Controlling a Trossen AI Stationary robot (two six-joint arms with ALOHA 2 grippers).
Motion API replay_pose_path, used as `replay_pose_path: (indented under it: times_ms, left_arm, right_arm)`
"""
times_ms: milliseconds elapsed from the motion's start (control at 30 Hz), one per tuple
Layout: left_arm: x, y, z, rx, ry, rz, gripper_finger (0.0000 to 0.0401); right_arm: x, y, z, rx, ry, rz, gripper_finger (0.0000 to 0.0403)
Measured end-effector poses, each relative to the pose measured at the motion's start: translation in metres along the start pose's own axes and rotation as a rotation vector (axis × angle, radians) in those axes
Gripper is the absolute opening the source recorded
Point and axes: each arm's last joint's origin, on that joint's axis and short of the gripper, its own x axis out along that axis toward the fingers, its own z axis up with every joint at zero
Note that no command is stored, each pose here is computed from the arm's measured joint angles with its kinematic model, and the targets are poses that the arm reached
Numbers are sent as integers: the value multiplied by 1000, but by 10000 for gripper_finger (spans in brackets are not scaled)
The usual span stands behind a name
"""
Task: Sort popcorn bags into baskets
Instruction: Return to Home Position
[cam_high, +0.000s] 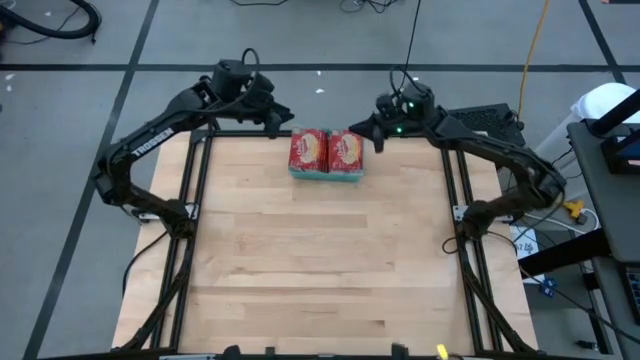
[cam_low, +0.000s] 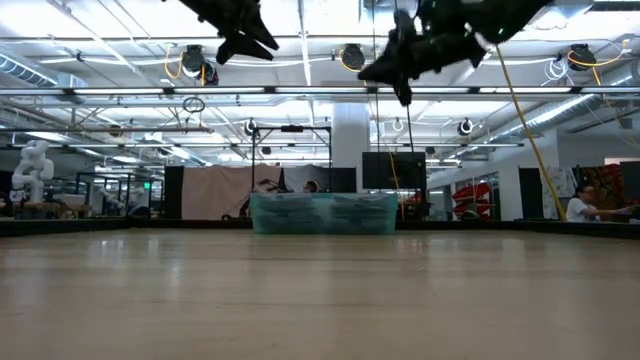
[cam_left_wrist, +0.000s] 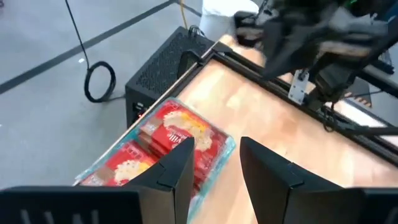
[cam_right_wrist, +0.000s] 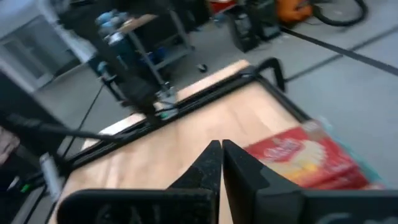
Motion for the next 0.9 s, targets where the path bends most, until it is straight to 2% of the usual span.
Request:
replay_pose_path:
  times_ms: [100, 200, 433, 667, 800, 900]
  left_arm:
    - [-8, -7, -3, 20, 17, -18, 129]
    - [-21, -18, -7, 69, 37, -47, 110]
    - [-46, -59, -13, 228, 15, -168, 11]
    - [-64, -100, -24, 323, -8, -264, 4]
    - [-75, -117, -31, 366, -23, -256, 3]
    - [-72, -122, -46, 373, -25, -264, 3]
  right_arm:
    - [-8, 27, 4, -60, -8, 54, 3]
    - [-17, 54, 7, -98, -36, 88, 2]
    - [-32, 106, 5, -158, -85, 68, 1]
    - [-38, 147, -5, -226, -82, 180, 0]
    - [-39, 161, -9, -288, -98, 175, 0]
    - [-38, 169, -15, -314, -81, 164, 0]
